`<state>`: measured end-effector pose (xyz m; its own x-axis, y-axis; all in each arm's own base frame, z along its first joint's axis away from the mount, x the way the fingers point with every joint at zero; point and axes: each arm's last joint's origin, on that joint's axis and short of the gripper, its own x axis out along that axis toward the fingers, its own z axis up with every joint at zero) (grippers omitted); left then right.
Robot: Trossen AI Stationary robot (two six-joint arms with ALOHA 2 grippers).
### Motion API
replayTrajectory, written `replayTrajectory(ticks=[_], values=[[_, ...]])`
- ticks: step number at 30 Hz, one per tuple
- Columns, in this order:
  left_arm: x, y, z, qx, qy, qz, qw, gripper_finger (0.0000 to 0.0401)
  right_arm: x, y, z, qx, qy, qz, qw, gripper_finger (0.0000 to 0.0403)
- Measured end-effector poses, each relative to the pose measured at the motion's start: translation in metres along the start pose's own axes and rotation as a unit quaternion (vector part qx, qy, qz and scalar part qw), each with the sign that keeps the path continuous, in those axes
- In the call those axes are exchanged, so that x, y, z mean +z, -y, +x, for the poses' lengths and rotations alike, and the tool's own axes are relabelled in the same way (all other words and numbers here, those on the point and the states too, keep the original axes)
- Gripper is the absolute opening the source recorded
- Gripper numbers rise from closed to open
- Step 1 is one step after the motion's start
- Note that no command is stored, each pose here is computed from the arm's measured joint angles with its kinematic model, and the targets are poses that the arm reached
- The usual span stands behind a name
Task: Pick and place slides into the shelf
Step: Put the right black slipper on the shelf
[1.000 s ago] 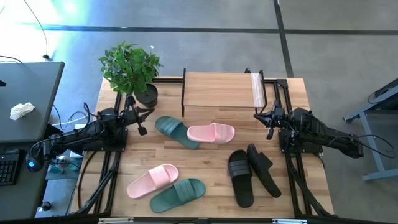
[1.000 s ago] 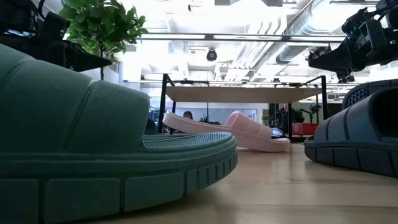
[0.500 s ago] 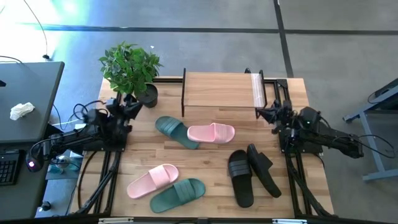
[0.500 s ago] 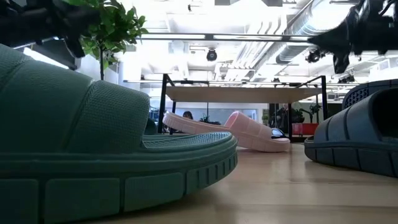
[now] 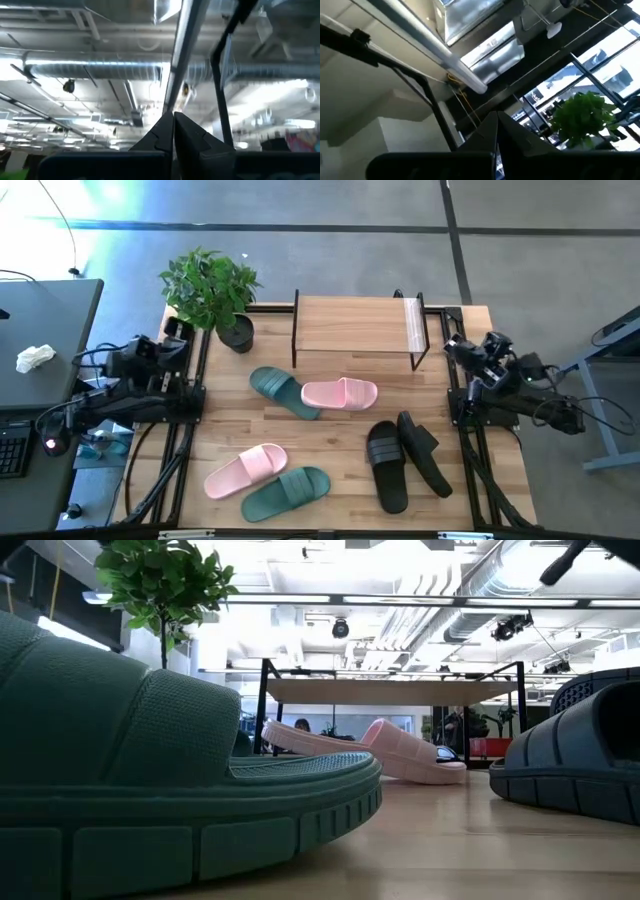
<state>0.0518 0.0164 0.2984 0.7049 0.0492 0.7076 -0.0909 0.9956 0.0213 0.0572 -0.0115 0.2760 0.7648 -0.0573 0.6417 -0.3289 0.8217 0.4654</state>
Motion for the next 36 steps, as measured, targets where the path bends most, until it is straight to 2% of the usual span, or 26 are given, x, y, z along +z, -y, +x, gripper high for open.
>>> replayTrajectory(ticks=[4,8,14,19,23,26,30,33,36], values=[[0.011,0.000,0.020,-0.032,-0.066,0.026,0.997,0.0003,0.018,-0.016,0.015,-0.027,-0.049,-0.021,0.998,0.0001],[0.012,-0.002,0.035,-0.061,-0.124,0.029,0.990,0.0003,0.042,-0.037,0.041,-0.023,-0.108,-0.045,0.993,0.0001],[-0.003,-0.007,0.047,-0.073,-0.184,0.001,0.980,0.0003,0.060,-0.048,0.089,-0.059,-0.241,-0.047,0.968,0.0001],[-0.016,-0.011,0.053,-0.088,-0.217,-0.031,0.972,0.0003,0.056,-0.041,0.125,-0.105,-0.377,-0.007,0.920,0.0001],[-0.023,-0.012,0.055,-0.106,-0.235,-0.047,0.965,0.0003,0.044,-0.033,0.139,-0.140,-0.474,0.036,0.869,0.0001],[-0.029,-0.011,0.058,-0.116,-0.245,-0.059,0.961,0.0003,0.031,-0.027,0.142,-0.175,-0.517,0.044,0.837,0.0001],[-0.035,-0.004,0.065,-0.128,-0.266,-0.049,0.954,0.0003,0.011,-0.022,0.139,-0.217,-0.550,0.033,0.806,0.0001],[-0.037,0.003,0.072,-0.123,-0.326,-0.034,0.937,0.0003,-0.002,-0.021,0.136,-0.253,-0.561,0.019,0.788,0.0001],[-0.039,0.010,0.078,-0.102,-0.427,-0.005,0.899,0.0003,-0.012,-0.021,0.132,-0.272,-0.568,0.006,0.777,0.0001]])
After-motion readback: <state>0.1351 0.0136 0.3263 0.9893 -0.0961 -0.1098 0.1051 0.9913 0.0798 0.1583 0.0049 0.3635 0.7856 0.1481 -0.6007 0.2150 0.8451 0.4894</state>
